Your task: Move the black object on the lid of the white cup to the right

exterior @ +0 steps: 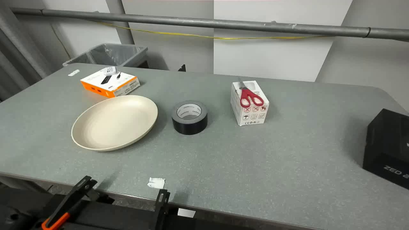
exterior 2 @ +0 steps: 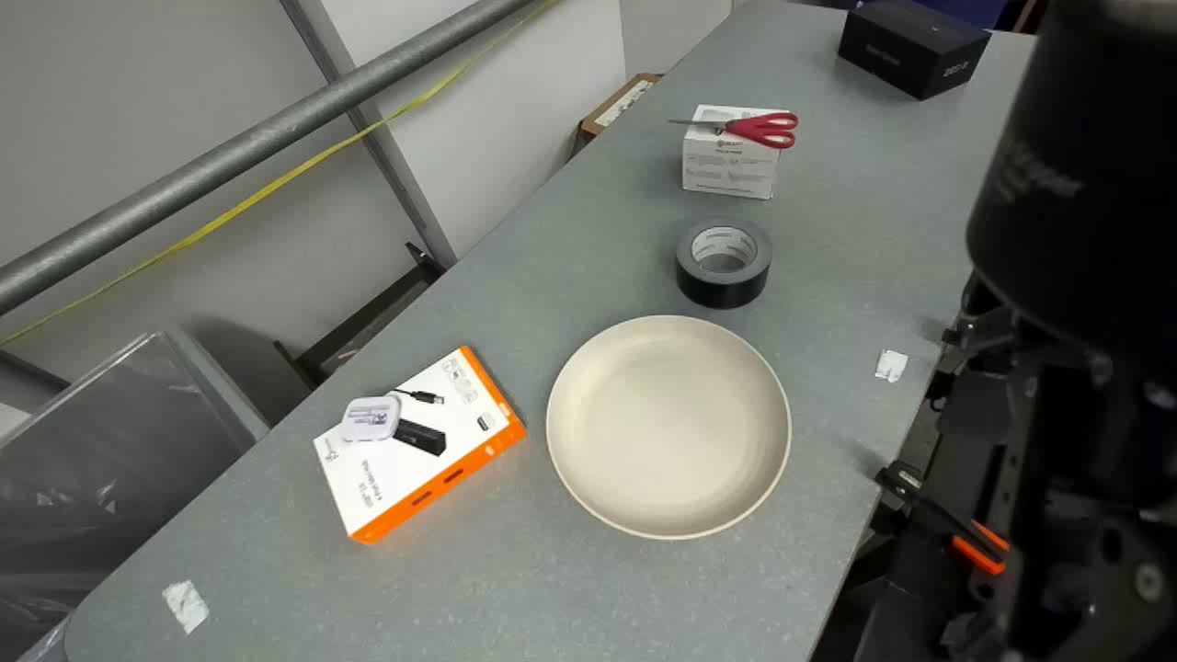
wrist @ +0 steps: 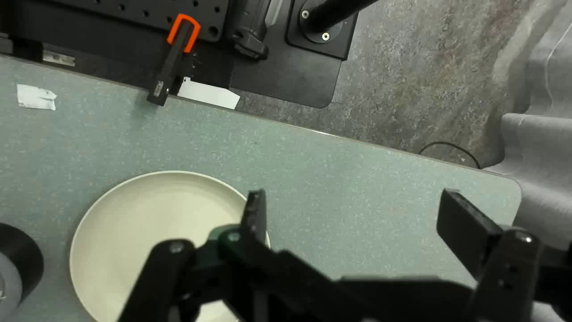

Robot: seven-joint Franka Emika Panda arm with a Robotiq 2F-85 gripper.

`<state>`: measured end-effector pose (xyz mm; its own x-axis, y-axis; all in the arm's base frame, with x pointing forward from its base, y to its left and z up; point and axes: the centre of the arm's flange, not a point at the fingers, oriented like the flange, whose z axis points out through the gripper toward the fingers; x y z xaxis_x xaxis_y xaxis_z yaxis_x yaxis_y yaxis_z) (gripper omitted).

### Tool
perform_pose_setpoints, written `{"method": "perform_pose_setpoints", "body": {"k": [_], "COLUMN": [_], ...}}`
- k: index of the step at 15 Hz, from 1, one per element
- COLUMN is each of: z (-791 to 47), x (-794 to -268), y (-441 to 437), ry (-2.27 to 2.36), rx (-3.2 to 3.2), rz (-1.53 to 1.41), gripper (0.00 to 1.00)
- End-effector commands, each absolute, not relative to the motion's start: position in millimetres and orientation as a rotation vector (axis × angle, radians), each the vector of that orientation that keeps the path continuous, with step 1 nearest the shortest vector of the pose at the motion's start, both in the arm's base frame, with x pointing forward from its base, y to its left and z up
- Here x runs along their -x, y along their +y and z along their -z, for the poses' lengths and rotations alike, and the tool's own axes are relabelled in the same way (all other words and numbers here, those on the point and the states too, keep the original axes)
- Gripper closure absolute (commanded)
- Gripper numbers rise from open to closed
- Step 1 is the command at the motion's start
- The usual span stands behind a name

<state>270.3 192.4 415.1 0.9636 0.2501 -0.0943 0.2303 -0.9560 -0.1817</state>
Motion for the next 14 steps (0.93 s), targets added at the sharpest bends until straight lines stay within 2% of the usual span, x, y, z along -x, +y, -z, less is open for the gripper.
{"method": "perform_pose_setpoints", "body": {"k": [1, 8, 11, 14], "z": [-414.8, -416.2, -422.4, -423.2], "x": [-270.4, -267.7, -265.8, -289.3], "y": [192.4, 188.1, 150.7, 88.5], "ry": [-0.363, -0.373, -0.356, -0.191], "rx": [2.945, 2.944, 2.976, 3.061], "rz": [-0.175, -0.177, -0.163, -0.116], "gripper": [0.00, 0.00, 0.00, 0.00]}}
